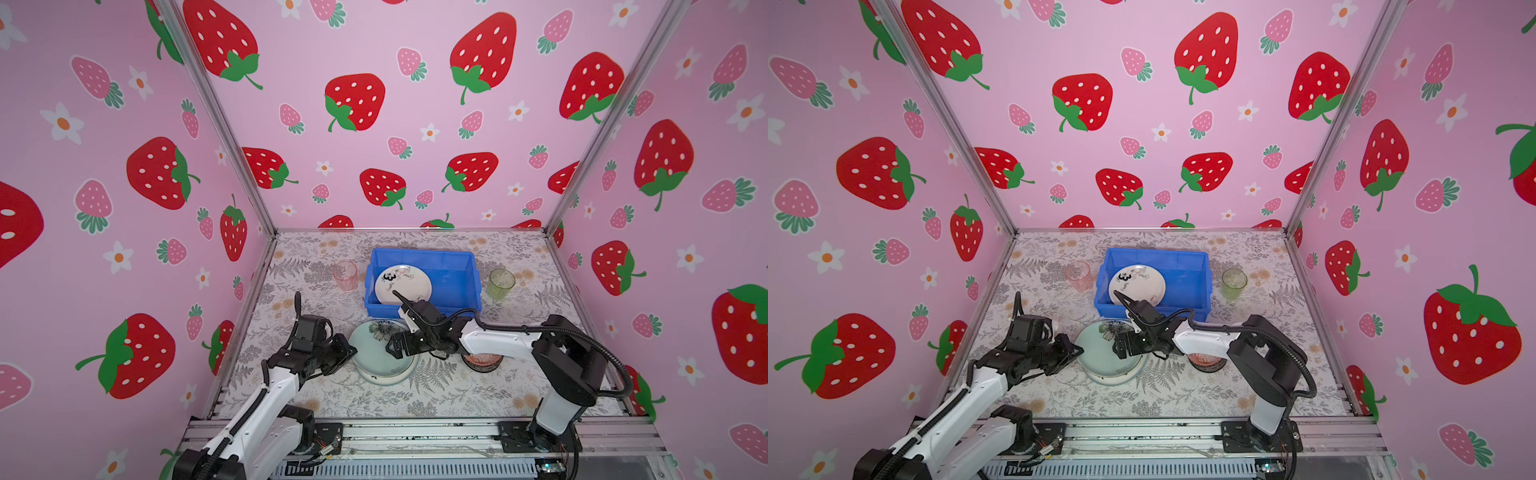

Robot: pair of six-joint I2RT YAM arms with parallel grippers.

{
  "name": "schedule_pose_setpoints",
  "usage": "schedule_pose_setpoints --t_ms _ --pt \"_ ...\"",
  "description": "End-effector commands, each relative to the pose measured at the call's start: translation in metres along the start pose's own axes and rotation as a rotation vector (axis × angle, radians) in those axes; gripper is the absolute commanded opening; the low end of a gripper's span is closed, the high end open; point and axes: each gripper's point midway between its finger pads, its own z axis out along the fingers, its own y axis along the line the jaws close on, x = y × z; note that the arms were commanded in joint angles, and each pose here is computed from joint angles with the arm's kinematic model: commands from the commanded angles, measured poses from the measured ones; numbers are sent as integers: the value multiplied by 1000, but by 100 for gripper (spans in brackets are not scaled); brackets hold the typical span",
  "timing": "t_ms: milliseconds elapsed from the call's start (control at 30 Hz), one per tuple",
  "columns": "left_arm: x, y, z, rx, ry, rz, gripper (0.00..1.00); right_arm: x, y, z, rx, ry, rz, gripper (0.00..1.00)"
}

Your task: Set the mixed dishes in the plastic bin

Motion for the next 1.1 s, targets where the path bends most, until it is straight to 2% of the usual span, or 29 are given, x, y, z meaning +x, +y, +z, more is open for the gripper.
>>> schedule_pose_setpoints --t_ms 0,300,500,1067 --pt "0 -28 -9 93 13 72 0 -18 29 -20 -99 -45 -34 98" --pt "3 -43 -19 160 9 134 0 -44 22 -69 -130 -116 -19 99" --pt "6 -54 -27 216 10 177 0 -49 9 -97 -170 -120 10 99" --pt "3 -118 -62 448 -21 379 0 -34 -13 -124 -263 -111 72 95"
